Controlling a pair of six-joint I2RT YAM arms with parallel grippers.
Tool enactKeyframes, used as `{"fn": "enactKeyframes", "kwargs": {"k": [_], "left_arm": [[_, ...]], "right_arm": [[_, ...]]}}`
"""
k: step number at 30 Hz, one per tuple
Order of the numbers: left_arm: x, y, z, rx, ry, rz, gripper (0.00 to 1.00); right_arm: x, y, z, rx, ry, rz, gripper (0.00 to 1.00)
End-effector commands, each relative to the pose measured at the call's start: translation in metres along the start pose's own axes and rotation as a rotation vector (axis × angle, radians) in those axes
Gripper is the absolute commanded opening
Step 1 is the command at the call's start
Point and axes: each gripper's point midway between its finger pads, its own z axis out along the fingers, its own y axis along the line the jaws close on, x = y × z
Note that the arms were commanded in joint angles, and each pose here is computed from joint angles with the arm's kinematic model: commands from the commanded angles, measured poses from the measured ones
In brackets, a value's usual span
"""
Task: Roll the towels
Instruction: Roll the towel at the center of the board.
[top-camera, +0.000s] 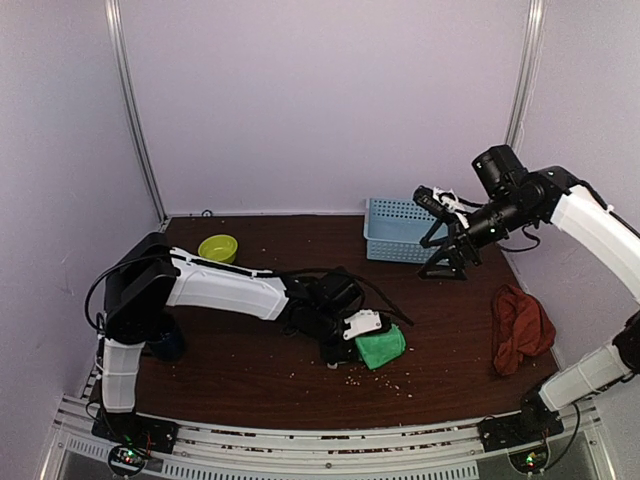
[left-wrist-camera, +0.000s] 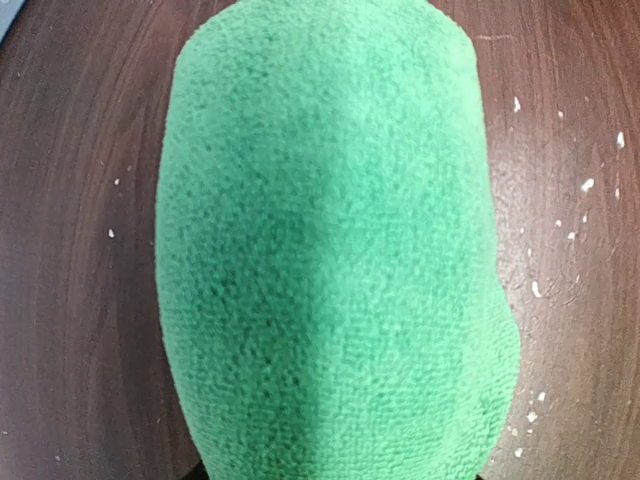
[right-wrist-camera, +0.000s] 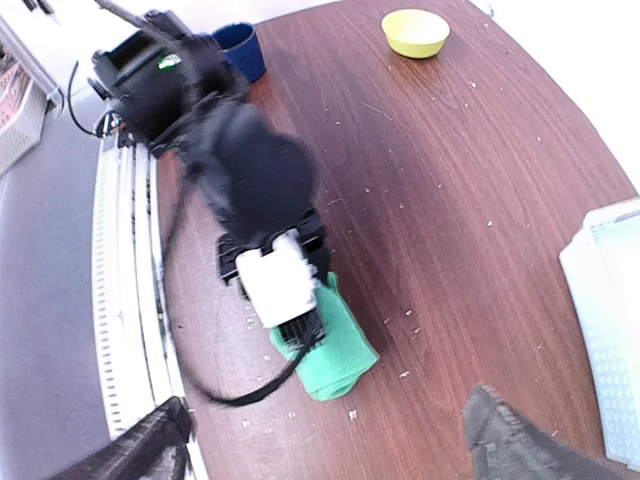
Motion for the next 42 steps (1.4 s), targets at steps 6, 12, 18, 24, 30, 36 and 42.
{"fn": "enactKeyframes", "kwargs": {"k": [6,12,18,24,30,36,42], "left_arm": [[0.025,-0.012,0.011,0.243,0.061,-0.205,0.44],[0.019,-0.002,0.01,0.297,0.054,-0.279,0.44],[0.017,0.002,0.011,0.316,0.04,-0.305,0.44],[0.016,-0.001,0.014,0.344,0.028,-0.308,0.44],[0.016,-0.002,0.011,0.36,0.017,-0.288,0.44],[0.014,0.003,0.01,0.377,-0.006,-0.298,0.44],[0.01,-0.001,0.007,0.45,-0.04,-0.311,0.43]], "right_arm": [[0.045,0.052,0.011,-0.122,0.076,-0.269,0.62],[0.062,0.062,0.052,0.002,0.203,-0.452,0.5],[0.076,0.071,0.099,0.062,0.302,-0.567,0.42],[0.084,0.046,0.142,0.246,0.349,-0.594,0.47],[0.092,0.032,0.168,0.316,0.377,-0.639,0.56],[0.11,0.025,0.182,0.351,0.405,-0.717,0.62],[0.125,0.021,0.2,0.356,0.415,-0.74,0.64]]}}
